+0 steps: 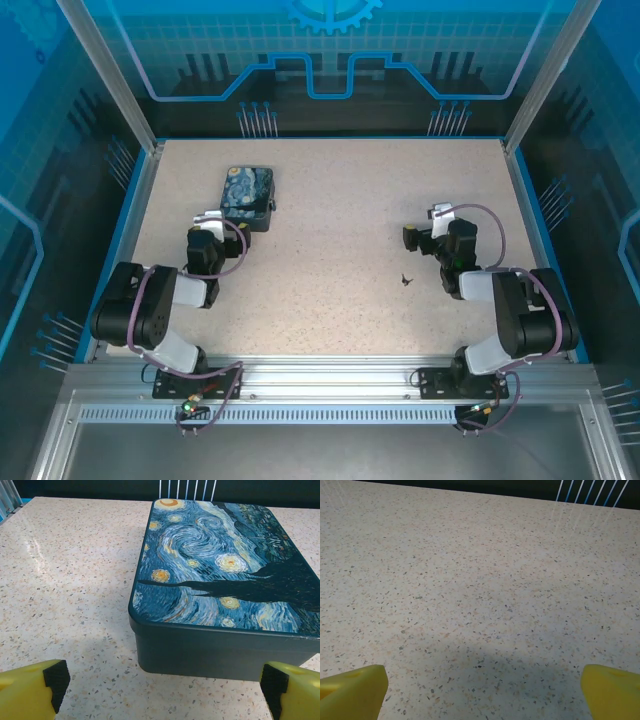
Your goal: Unlock the padlock with the key
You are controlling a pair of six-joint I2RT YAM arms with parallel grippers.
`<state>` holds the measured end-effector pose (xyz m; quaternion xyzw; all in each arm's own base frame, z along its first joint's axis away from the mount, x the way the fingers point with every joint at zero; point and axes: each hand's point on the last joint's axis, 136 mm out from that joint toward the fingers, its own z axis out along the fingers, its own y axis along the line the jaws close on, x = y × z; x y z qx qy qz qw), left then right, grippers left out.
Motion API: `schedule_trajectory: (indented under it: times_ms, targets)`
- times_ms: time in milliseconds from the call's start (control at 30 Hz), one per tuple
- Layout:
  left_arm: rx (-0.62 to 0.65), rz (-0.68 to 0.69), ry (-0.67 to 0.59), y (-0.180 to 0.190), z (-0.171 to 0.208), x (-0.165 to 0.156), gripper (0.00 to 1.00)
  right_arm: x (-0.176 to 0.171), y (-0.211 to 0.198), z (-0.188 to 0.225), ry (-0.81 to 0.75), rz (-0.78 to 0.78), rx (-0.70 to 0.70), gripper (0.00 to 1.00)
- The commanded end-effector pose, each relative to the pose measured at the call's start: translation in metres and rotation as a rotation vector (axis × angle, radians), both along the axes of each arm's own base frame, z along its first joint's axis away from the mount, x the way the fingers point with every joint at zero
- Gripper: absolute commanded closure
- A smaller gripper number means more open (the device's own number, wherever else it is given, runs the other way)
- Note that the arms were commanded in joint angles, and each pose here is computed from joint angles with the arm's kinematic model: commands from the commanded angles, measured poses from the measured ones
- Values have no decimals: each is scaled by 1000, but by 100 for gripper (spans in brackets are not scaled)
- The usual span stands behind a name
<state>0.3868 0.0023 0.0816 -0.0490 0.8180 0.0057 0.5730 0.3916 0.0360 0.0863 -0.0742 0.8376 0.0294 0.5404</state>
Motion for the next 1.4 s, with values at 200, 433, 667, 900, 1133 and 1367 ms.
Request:
schedule_trajectory:
  times_ms: [200,433,667,900,1133,1367]
  targets:
    - [-4,2,-40,0,14,7,1,5,-1,7,-21,8,-5,0]
    - [-5,12,-29,3,14,8,1,6,-2,7,-21,6,-5,0]
    - [-5,2,-20,1,14,11,1,6,-1,8,-21,7,-5,0]
    - [-32,5,-17,5,13,11,1,5,-2,7,-19,11,8,0]
    - [-25,12,-31,6,25,6,1,4,-11,26,-25,-50,-6,0]
    - [-42,99,-57,19,70,-2,1,-18,-39,57,88,-306,153,0]
